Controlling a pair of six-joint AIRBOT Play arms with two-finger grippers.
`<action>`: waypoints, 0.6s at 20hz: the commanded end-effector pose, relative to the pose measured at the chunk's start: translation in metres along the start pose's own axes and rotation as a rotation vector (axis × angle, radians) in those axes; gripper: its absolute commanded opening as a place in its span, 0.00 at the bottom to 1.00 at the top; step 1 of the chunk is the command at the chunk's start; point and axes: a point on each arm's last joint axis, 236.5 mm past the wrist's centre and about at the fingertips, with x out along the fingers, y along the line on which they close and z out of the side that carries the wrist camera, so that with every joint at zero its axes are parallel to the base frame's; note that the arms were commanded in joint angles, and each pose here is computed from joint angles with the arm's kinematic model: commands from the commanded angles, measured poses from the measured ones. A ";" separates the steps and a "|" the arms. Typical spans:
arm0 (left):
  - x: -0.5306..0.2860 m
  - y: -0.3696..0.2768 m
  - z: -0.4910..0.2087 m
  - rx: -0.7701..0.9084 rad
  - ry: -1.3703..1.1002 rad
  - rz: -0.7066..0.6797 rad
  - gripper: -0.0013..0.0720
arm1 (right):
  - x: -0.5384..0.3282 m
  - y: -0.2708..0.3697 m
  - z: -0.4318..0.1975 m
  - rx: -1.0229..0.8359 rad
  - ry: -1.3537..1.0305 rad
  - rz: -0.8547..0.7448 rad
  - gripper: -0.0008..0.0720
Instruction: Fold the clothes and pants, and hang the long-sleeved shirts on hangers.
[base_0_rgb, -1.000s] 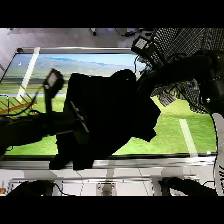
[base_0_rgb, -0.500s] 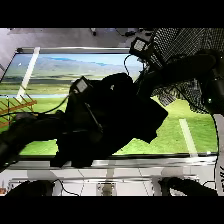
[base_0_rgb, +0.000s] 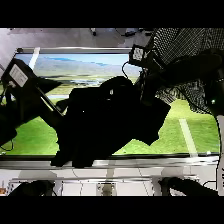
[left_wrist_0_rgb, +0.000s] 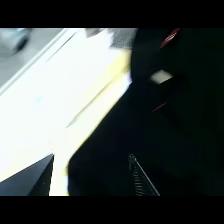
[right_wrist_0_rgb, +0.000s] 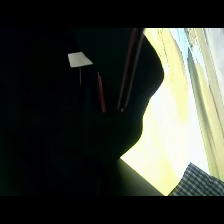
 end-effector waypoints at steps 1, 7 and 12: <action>0.021 0.010 -0.034 0.092 0.121 -0.008 0.77 | -0.005 0.007 0.014 -0.039 -0.054 0.019 0.04; 0.093 -0.044 -0.056 0.136 0.135 -0.277 0.77 | -0.018 0.021 0.026 -0.075 -0.096 0.047 0.04; 0.119 -0.045 -0.062 0.115 0.132 -0.283 0.22 | -0.019 0.027 0.029 -0.074 -0.109 0.072 0.04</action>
